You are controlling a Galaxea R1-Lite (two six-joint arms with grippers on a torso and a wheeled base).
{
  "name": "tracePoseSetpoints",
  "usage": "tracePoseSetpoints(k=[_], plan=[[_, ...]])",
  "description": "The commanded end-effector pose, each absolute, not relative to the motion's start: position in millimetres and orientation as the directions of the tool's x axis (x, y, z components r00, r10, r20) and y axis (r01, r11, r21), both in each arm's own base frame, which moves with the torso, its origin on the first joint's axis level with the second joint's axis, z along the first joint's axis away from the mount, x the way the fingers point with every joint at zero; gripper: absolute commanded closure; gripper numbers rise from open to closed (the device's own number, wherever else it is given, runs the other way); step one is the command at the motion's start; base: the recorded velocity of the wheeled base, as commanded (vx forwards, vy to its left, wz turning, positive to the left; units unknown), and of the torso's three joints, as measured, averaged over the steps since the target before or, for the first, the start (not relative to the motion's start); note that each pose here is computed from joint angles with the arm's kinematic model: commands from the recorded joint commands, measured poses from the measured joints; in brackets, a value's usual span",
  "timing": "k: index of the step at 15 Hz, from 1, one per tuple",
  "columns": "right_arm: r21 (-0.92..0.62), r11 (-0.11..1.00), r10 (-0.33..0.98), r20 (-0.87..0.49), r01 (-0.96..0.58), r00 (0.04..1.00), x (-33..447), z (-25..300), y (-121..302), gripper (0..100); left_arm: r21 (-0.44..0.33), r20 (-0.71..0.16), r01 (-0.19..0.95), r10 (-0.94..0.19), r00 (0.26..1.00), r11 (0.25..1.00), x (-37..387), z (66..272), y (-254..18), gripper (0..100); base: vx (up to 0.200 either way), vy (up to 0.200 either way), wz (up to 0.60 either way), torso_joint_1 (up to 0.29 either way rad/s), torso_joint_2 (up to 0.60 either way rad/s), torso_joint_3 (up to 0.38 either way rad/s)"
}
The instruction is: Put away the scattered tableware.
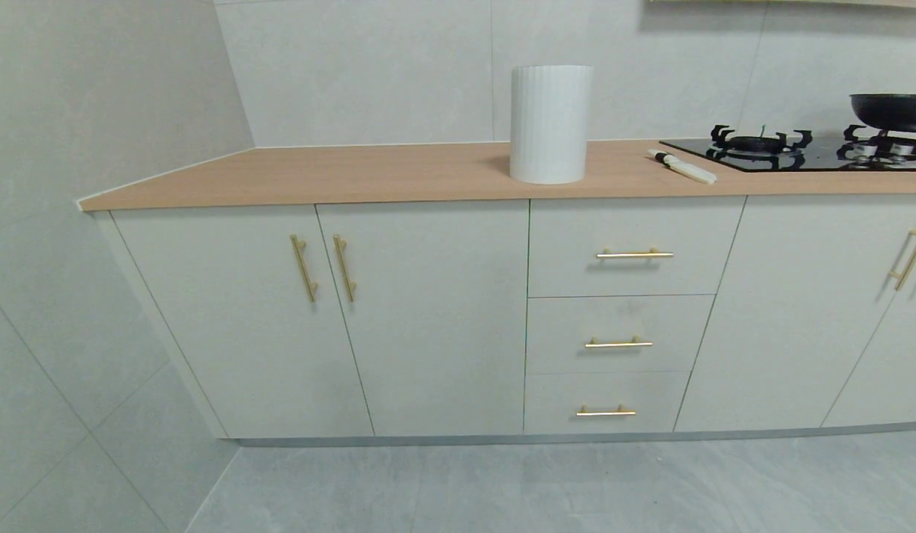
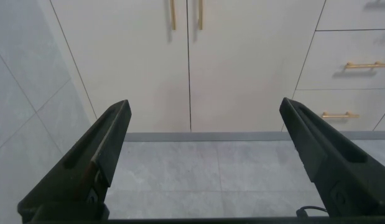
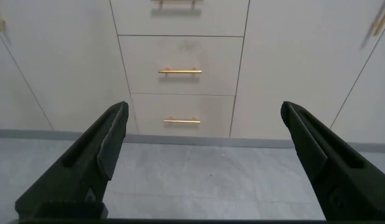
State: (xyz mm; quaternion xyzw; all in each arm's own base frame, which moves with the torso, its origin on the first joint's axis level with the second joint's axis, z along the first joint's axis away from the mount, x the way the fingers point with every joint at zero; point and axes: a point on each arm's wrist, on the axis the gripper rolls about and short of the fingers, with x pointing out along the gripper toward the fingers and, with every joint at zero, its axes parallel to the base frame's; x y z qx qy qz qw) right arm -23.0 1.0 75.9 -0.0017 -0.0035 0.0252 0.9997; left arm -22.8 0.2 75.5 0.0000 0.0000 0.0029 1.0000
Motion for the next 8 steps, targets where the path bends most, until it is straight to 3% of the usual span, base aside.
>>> tracePoseSetpoints(k=[1,8], plan=[[-0.003,0.999,0.051,0.002,-0.051,0.999,-22.7,75.8,1.0,0,0.0,0.0,-0.006,0.006,1.0,1.0,-22.8,75.5,0.2,0,0.0,0.0,0.0,0.0,0.0,0.0],[0.001,0.999,0.051,0.003,-0.051,0.999,-22.8,75.8,1.0,0,0.002,0.0,-0.006,0.006,1.0,1.0,-22.8,75.5,0.2,0,0.0,0.0,0.0,0.0,0.0,0.0]])
